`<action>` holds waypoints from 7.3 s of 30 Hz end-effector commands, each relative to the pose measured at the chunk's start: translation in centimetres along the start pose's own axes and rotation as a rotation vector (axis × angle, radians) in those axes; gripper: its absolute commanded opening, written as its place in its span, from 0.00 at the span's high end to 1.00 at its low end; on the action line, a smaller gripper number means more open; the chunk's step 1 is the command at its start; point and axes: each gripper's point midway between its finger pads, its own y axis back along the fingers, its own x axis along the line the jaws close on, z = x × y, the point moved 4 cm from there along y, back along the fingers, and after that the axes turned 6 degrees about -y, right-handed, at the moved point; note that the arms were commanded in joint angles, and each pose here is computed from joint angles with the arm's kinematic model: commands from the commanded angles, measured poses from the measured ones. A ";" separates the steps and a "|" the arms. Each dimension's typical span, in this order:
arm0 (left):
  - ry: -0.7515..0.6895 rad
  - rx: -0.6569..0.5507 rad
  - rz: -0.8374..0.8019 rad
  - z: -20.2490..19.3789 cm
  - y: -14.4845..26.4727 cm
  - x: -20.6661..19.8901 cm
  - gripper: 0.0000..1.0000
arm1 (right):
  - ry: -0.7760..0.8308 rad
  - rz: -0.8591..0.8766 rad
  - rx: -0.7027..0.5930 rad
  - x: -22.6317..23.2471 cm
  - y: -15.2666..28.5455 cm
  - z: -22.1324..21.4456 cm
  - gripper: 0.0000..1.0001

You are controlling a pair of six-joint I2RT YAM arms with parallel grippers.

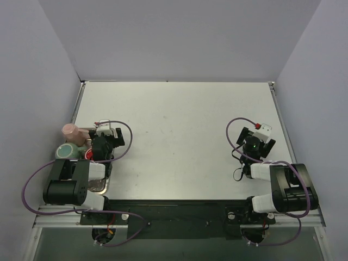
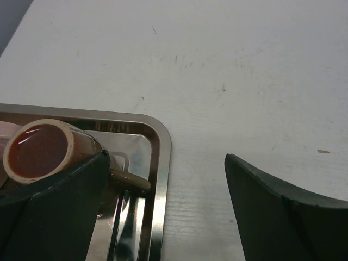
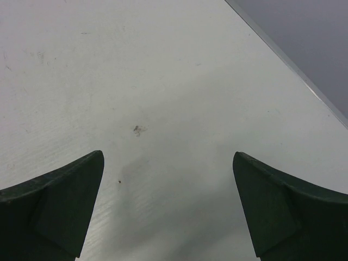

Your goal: Turn the mug right side up

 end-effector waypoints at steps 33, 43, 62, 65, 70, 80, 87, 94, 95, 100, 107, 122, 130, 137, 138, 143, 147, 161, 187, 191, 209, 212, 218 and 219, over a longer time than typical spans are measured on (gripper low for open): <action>-1.398 1.012 -0.934 2.5 18.9 3.6 0.20 | 0.144 0.819 0.190 11.3 15.4 8.6 0.00; -1.492 0.998 -0.879 1.0 14.5 2.6 0.23 | 0.124 0.868 0.195 11.6 16.0 8.0 0.00; -1.449 1.192 -0.986 -2.9 16.4 3.3 0.47 | 0.140 0.855 0.205 11.7 15.7 7.5 0.00; -1.456 1.121 -0.956 -2.5 15.8 2.9 0.47 | 0.142 0.860 0.209 11.9 15.7 7.5 0.00; -1.548 1.034 -0.818 -2.5 13.2 3.2 0.44 | 0.148 0.864 0.226 12.1 15.7 7.2 0.00; -1.527 1.122 -0.894 -4.4 14.2 3.3 0.83 | 0.153 0.846 0.224 12.0 15.4 7.1 0.00; -1.399 1.030 -0.957 -0.9 14.6 1.2 1.00 | 0.153 0.844 0.220 11.9 15.4 7.2 0.00; -1.054 0.777 -0.963 6.6 13.7 -3.9 1.00 | 0.134 0.876 0.206 12.0 16.0 7.9 0.00; -0.984 0.757 -0.988 7.0 14.0 -4.8 1.00 | 0.129 0.886 0.211 12.1 16.2 8.0 0.00; -0.702 0.605 -1.005 12.2 14.4 -8.3 1.00 | -0.028 0.994 0.216 13.6 18.9 10.3 0.00; -0.326 0.327 -1.084 21.7 15.2 -13.3 1.00 | -0.241 1.512 0.182 20.5 30.1 13.8 0.00; -0.113 0.088 -1.303 28.7 20.5 -16.3 1.00 | -0.386 1.886 0.386 27.0 39.1 16.4 0.25; -0.124 0.085 -1.245 27.9 18.9 -16.5 1.00 | -0.356 1.943 0.479 27.5 40.3 15.6 0.99; -0.411 0.202 -0.901 23.9 15.1 -12.1 0.12 | 0.048 1.180 0.260 23.6 27.9 12.6 1.00; -0.446 0.233 -0.858 23.0 14.5 -11.5 0.12 | 0.158 1.063 0.279 21.8 26.0 11.5 1.00; -0.759 0.434 -0.683 17.1 11.7 -7.5 0.11 | 0.322 0.505 0.341 15.2 14.2 10.0 1.00; -0.951 0.568 -0.624 13.0 10.1 -5.5 0.11 | 0.330 0.331 0.477 12.7 8.3 8.0 1.00; -1.242 0.847 -0.726 4.0 6.6 -0.7 0.16 | 0.163 0.195 0.694 9.2 0.7 2.5 0.95; -1.050 0.909 -0.803 6.2 6.3 -1.4 1.00 | 0.190 0.342 0.454 8.5 9.5 11.2 0.34; -0.897 0.743 -0.760 10.5 6.5 -3.3 1.00 | 0.191 0.449 0.378 9.2 12.7 13.0 0.30; -0.104 0.158 -1.289 30.6 19.4 -16.7 1.00 | -0.342 1.795 0.274 25.6 38.0 19.8 0.17; -0.060 0.166 -1.345 30.8 20.2 -17.3 1.00 | -0.328 1.828 0.301 26.7 39.1 19.3 0.21; -0.055 0.149 -1.376 30.3 20.5 -17.8 1.00 | -0.412 1.948 0.323 27.2 40.8 20.4 0.79; -0.068 0.165 -1.367 29.7 20.0 -17.9 1.00 | -0.408 1.953 0.319 27.0 40.9 20.5 0.89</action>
